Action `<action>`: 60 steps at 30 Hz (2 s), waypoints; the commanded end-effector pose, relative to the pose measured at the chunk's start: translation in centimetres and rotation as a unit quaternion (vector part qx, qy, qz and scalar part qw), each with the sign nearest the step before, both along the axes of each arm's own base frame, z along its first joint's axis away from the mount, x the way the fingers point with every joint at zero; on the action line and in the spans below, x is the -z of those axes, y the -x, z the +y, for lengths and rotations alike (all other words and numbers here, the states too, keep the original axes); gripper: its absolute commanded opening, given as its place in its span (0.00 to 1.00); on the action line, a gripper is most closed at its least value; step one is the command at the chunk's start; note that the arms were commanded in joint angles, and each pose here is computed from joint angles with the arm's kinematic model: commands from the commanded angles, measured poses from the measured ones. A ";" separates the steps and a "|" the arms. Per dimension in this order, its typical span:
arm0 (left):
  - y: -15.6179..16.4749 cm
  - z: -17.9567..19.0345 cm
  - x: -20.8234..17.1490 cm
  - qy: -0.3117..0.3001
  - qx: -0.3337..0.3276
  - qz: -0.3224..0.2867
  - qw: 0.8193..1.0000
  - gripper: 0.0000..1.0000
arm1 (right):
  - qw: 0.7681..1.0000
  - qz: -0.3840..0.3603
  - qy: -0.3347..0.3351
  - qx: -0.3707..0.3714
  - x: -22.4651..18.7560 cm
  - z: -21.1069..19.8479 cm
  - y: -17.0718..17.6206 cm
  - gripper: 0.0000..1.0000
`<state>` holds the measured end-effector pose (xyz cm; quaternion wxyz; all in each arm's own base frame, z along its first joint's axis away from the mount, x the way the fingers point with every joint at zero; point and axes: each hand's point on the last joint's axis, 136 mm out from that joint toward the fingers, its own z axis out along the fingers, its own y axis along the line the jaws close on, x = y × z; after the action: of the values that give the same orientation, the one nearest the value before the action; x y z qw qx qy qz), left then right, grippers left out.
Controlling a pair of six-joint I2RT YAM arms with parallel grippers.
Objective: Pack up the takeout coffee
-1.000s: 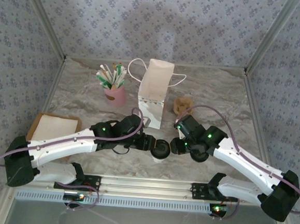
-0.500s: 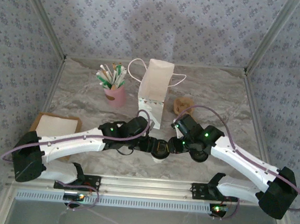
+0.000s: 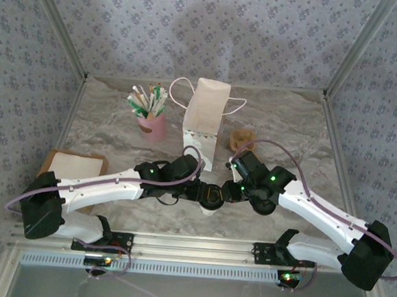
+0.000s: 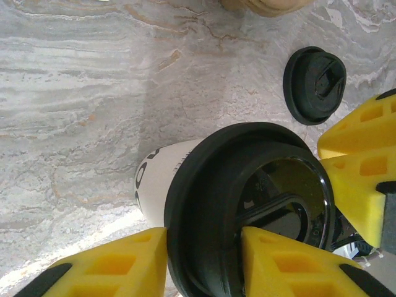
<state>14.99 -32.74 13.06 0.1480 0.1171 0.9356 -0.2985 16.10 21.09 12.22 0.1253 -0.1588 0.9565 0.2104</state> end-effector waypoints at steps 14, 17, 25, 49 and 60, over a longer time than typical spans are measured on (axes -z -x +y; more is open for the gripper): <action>1.0 0.5 1.5 0.005 -0.002 0.015 1.000 0.33 | 0.994 0.057 0.098 0.008 5.1 -2.5 2.7 0.25; 1.0 0.6 1.4 0.007 -0.004 0.014 1.000 0.32 | 0.996 0.030 0.088 0.007 2.8 -1.9 2.1 0.26; 0.8 1.0 0.7 0.016 -0.010 0.002 1.000 0.33 | 0.998 -0.034 0.047 0.002 -3.3 -0.2 0.4 0.30; 0.7 1.3 0.9 0.011 -0.012 -0.003 1.000 0.33 | 0.994 0.057 0.088 -0.016 3.9 0.2 2.2 0.15; 0.6 1.0 0.8 0.015 -0.013 -0.002 1.000 0.33 | 0.999 0.013 0.027 -0.034 -1.2 2.5 2.0 0.19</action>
<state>14.81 -32.14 13.05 0.1641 0.1027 0.9261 -0.3239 15.70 24.72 14.12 0.1404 -0.1896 0.9469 0.2184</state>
